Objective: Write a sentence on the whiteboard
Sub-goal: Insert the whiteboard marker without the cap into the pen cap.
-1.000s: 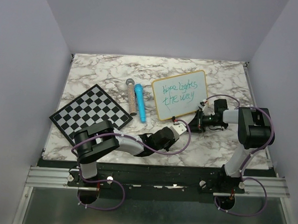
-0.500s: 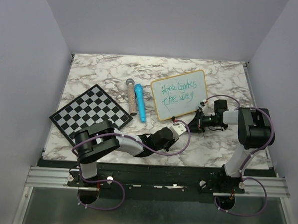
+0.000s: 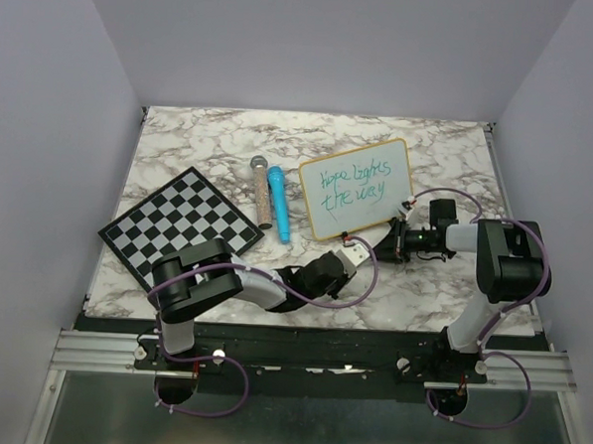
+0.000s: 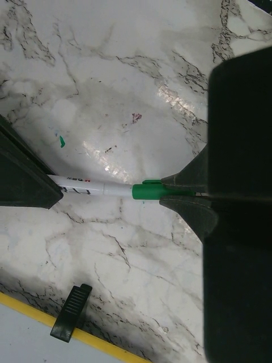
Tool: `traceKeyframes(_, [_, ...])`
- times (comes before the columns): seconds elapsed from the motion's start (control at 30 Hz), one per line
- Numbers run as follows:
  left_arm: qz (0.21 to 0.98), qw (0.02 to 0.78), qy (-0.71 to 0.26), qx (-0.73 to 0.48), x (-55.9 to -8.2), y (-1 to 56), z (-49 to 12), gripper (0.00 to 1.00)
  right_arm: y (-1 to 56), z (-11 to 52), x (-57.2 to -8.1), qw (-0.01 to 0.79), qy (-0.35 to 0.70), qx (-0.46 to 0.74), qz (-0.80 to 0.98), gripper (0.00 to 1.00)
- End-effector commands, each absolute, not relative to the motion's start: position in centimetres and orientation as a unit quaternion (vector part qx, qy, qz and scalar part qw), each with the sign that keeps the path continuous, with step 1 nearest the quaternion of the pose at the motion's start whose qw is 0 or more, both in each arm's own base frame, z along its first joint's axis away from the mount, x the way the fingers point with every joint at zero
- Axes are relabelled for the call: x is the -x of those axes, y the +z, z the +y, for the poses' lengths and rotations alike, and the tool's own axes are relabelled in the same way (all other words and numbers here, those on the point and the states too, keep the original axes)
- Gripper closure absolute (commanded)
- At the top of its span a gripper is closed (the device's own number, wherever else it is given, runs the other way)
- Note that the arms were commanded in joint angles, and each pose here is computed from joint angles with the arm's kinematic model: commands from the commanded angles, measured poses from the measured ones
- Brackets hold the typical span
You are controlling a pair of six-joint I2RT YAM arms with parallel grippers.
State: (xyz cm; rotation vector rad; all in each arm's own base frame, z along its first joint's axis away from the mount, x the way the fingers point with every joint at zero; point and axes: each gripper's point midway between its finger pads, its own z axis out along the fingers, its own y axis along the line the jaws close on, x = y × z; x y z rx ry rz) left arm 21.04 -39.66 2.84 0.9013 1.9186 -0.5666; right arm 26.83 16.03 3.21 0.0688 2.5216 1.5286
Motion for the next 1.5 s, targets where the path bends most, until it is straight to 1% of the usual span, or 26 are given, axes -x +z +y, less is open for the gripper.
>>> traceKeyframes(0.0, [0.784, 0.440, -0.255, -0.356, -19.8, 1.5, -39.7, 0.98, 4.4, 17.2, -24.9, 0.067, 0.550, -0.022, 0.832, 0.99])
traceKeyframes(0.33, [0.765, 0.474, -0.287, -0.328, -20.2, 3.3, -40.2, 0.96, 5.7, 17.8, -24.5, 0.059, 0.587, -0.020, 0.807, 0.99])
traceKeyframes(0.63, [0.751, 0.483, -0.295, -0.341, -20.7, 4.0, -41.3, 0.96, 5.2, 17.6, -24.5, 0.067, 0.574, -0.012, 0.816, 0.99])
traceKeyframes(0.9, [0.736, 0.494, -0.299, -0.352, -22.1, 5.5, -43.3, 0.95, 5.3, 17.5, -24.7, 0.078, 0.564, -0.005, 0.822, 0.99])
traceKeyframes(1.07, [0.731, 0.510, -0.306, -0.335, -22.0, 7.4, -42.2, 0.88, 5.1, 17.3, -25.0, 0.084, 0.555, -0.005, 0.827, 0.99])
traceKeyframes(1.1, [0.725, 0.520, -0.311, -0.327, -22.0, 8.8, -42.0, 0.87, 5.0, 17.3, -25.0, 0.084, 0.554, -0.005, 0.828, 0.99])
traceKeyframes(1.2, [0.722, 0.532, -0.312, -0.316, -21.9, 10.4, -40.8, 0.82, 4.8, 17.3, -25.0, 0.084, 0.552, -0.006, 0.830, 1.00])
traceKeyframes(1.27, [0.737, 0.526, -0.297, -0.304, -21.9, 10.1, -39.5, 0.68, 4.9, 17.2, -25.1, 0.085, 0.551, -0.004, 0.830, 0.99])
traceKeyframes(1.3, [0.736, 0.531, -0.298, -0.296, -21.9, 11.0, -38.9, 0.61, 4.8, 17.2, -25.1, 0.085, 0.549, -0.005, 0.831, 0.99])
traceKeyframes(1.33, [0.741, 0.529, -0.293, -0.292, -21.8, 11.0, -38.2, 0.46, 4.8, 17.2, -25.2, 0.087, 0.547, -0.003, 0.832, 0.99])
traceKeyframes(1.37, [0.752, 0.526, -0.285, -0.277, -21.7, 10.2, -36.9, 0.37, 4.8, 17.2, -25.1, 0.087, 0.547, -0.003, 0.833, 1.00])
traceKeyframes(1.43, [0.748, 0.535, -0.298, -0.256, -21.4, 11.5, -35.6, 0.19, 4.6, 17.1, -25.2, 0.088, 0.545, -0.002, 0.834, 1.00])
traceKeyframes(1.47, [0.754, 0.521, -0.302, -0.262, -20.8, 10.4, -34.5, 0.07, 4.5, 17.1, -25.1, 0.084, 0.545, -0.004, 0.834, 0.99])
